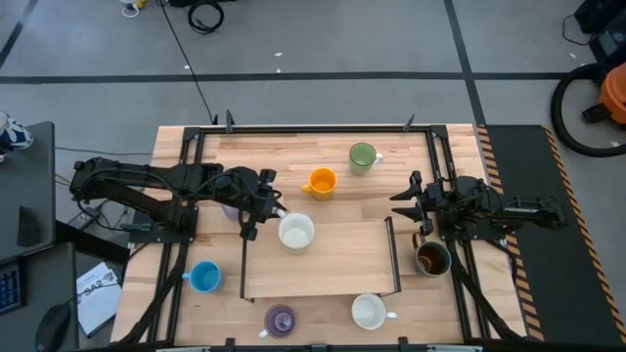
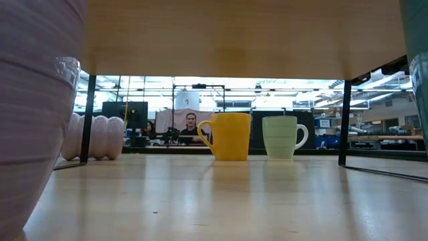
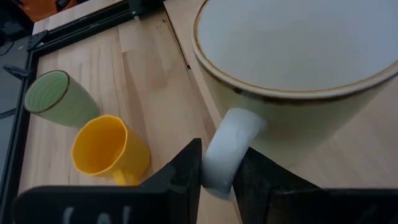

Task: Place coffee mugs
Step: Put the white green mug on the shelf

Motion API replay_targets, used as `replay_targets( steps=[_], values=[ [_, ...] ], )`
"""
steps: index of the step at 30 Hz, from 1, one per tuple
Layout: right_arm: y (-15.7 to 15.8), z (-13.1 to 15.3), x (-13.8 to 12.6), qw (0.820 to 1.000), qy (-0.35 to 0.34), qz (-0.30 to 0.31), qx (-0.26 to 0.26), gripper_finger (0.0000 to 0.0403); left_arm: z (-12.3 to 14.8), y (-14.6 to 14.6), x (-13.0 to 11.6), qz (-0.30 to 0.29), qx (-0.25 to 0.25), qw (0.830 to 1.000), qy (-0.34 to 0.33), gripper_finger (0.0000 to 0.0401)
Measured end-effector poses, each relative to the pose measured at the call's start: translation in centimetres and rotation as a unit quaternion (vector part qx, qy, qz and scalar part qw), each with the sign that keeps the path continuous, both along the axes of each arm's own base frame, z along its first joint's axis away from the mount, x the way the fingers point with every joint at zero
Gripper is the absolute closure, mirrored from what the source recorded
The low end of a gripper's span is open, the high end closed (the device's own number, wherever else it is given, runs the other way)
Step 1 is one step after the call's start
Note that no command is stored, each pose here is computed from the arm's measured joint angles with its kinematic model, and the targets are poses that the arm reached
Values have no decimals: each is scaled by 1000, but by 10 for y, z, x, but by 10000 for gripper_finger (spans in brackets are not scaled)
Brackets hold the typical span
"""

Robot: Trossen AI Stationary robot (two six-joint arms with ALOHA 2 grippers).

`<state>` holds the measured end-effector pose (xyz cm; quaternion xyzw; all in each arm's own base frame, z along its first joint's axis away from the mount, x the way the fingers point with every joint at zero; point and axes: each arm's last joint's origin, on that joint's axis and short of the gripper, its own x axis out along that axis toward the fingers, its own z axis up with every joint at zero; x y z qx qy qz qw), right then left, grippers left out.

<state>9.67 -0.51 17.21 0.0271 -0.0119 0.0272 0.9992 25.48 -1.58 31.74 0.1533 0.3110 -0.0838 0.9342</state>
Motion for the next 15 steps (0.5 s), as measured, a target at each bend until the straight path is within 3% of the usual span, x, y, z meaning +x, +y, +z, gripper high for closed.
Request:
replay_targets(
  steps=[6,15],
  values=[
    [0,0,0,1000,0,0,0,242,0,0,0,2,-1,1000,0,308],
    [0,0,0,1000,0,0,0,242,0,-1,0,3,-4,1000,-1,259]
  ],
)
